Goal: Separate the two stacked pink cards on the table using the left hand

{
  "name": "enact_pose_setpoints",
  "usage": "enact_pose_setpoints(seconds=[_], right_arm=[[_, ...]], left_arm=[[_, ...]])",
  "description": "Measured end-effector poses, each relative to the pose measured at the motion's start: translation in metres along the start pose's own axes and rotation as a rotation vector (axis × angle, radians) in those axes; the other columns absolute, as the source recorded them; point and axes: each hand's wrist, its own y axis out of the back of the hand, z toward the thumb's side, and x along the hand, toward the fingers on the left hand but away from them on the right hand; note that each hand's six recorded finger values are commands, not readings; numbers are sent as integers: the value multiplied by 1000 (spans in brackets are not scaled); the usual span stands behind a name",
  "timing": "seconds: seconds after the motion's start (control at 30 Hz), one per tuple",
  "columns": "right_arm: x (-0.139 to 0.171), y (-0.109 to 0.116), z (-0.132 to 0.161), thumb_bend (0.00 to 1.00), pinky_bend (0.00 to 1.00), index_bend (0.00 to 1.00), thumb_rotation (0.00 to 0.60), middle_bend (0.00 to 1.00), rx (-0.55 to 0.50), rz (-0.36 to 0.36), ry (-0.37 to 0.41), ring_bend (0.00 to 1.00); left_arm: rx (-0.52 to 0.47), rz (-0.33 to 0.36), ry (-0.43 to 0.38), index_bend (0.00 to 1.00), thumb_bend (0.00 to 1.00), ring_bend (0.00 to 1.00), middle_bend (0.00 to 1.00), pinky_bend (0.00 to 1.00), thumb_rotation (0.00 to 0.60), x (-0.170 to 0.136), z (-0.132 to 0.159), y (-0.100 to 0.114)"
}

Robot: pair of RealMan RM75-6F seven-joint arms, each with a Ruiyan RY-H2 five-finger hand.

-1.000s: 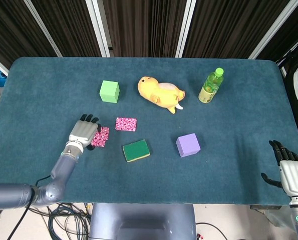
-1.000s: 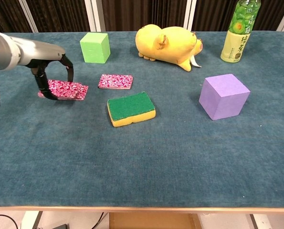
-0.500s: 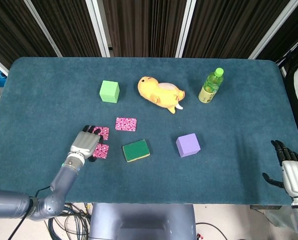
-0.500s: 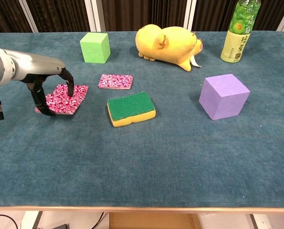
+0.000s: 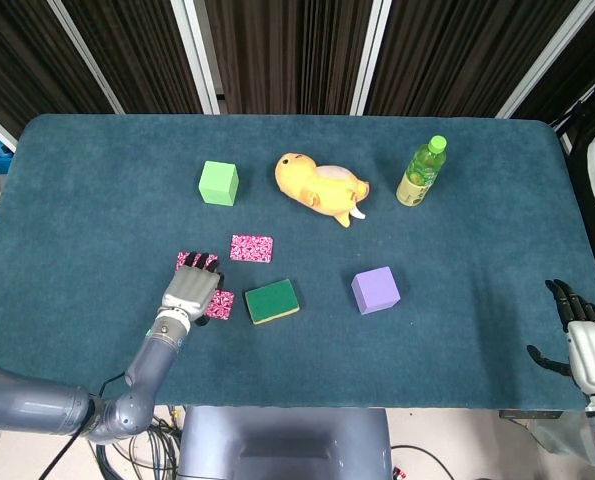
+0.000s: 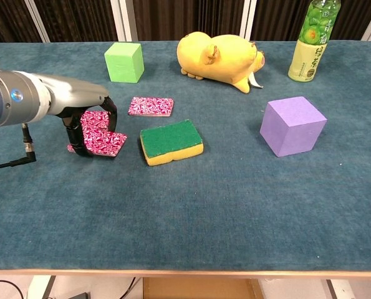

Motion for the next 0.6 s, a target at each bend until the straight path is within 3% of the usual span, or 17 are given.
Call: enact_pose_setpoints(seconds=[0.33,0.6], right_arm=[[0,0,-1,200,216,53,600,84,1,-3,-5,154],[0,0,-1,201,215,54,600,84,3,-2,-7,155]], left_arm=[[23,-3,-5,331,169,0,163,0,600,1,2,-1],[26,-2,-14,313,166,0,162,0,600,0,2,0]])
